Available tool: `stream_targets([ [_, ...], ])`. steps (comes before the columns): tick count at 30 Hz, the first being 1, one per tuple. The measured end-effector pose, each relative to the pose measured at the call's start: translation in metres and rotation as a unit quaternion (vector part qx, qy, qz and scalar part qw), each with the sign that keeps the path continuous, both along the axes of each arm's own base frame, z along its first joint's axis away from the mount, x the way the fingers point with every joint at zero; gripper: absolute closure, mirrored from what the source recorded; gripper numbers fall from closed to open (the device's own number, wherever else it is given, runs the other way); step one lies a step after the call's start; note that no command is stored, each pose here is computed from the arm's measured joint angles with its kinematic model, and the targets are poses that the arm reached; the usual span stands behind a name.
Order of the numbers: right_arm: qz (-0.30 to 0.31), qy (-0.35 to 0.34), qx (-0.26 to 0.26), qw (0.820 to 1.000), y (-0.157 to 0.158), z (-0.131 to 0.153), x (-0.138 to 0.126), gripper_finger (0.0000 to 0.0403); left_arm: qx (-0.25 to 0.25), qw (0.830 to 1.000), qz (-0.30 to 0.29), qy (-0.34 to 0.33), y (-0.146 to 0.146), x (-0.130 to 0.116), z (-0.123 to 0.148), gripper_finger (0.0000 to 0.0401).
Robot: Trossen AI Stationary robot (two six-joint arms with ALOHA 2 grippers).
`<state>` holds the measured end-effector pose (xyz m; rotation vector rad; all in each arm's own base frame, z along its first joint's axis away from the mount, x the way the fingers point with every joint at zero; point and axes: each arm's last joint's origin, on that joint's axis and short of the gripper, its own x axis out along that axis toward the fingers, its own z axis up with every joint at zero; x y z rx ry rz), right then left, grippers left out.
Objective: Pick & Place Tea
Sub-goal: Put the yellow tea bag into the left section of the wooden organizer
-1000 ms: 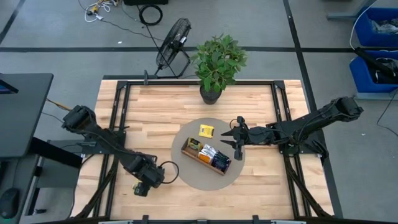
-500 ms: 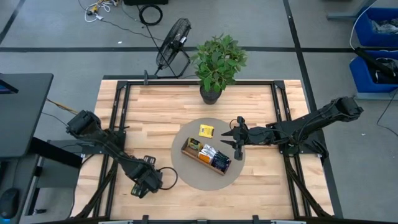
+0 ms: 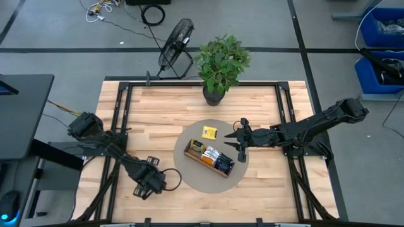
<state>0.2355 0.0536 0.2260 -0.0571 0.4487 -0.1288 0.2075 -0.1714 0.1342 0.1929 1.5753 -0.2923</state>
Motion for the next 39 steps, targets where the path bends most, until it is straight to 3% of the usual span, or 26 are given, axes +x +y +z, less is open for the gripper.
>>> stream_targets([
  [13,0.000,0.000,0.000,1.000,0.000,0.000,0.000,0.0275,-0.011,0.999,0.032,0.009,0.016,0.012,-0.001,0.0390],
  [18,0.000,0.001,0.000,1.000,0.000,0.000,0.000,0.0275,-0.016,0.998,0.055,0.005,0.024,0.017,0.003,0.0396],
  [29,-0.004,0.002,0.008,1.000,0.000,-0.001,0.000,0.0275,0.055,0.995,0.062,-0.059,0.025,0.033,0.029,0.0399],
  [34,-0.006,0.001,0.011,1.000,0.000,-0.001,0.000,0.0275,0.110,0.985,0.062,-0.120,0.024,0.046,0.051,0.0399],
  [39,-0.004,-0.007,0.010,1.000,0.000,0.001,0.001,0.0275,0.169,0.963,0.045,-0.204,0.021,0.061,0.076,0.0399],
])
